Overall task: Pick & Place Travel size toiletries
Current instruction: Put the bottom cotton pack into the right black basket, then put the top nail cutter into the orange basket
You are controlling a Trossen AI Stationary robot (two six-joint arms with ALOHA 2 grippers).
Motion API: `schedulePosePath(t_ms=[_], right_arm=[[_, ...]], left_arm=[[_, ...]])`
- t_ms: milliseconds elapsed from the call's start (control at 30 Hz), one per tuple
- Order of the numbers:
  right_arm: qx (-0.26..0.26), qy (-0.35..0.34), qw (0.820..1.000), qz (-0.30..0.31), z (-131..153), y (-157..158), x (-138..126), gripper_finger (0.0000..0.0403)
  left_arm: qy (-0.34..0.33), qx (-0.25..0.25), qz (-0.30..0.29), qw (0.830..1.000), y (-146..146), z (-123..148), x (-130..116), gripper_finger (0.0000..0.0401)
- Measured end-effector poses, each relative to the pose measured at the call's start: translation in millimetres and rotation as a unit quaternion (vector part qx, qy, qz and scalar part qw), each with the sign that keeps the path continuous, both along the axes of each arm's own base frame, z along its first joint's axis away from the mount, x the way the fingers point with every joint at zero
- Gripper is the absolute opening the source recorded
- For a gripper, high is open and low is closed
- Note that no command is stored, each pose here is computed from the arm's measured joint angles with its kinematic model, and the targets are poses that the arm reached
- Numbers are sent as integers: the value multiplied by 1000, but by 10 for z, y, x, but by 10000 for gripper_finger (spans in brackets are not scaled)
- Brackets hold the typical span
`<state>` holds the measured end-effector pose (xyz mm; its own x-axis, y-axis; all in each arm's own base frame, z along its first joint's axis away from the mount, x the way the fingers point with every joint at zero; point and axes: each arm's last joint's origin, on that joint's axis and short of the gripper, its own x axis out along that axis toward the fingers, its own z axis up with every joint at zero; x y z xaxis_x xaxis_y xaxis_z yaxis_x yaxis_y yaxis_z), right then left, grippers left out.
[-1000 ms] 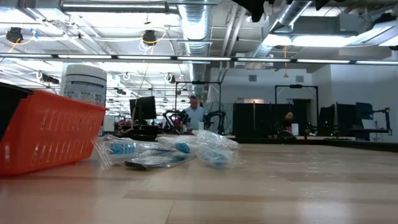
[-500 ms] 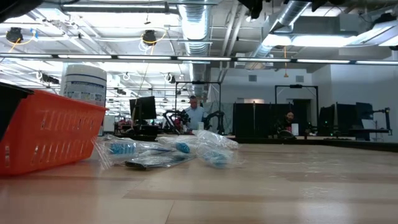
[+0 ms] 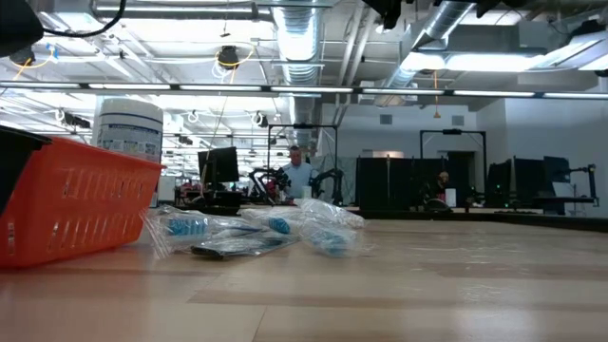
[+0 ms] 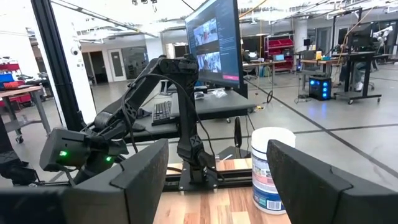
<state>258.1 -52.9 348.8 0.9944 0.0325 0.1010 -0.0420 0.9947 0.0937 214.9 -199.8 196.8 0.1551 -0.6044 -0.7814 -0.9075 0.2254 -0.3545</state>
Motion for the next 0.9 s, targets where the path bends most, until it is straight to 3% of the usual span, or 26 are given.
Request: schedulePosePath(t_ms=[300, 567, 733, 900], right_arm=[[2, 5, 1000, 0, -9, 0, 1, 265], [3, 9, 1000, 0, -17, 0, 2, 265], [3, 9, 1000, 0, -17, 0, 2, 265], [3, 9, 1000, 0, -17, 0, 2, 265]], left_arm=[[-9, 10, -1, 1000, 32, -24, 11, 26], [-4, -12, -15, 1000, 80, 0, 45, 92], [-30, -43, -12, 999, 162, 213, 11, 128], [-125, -29, 36, 991, 339, 540, -69, 142]])
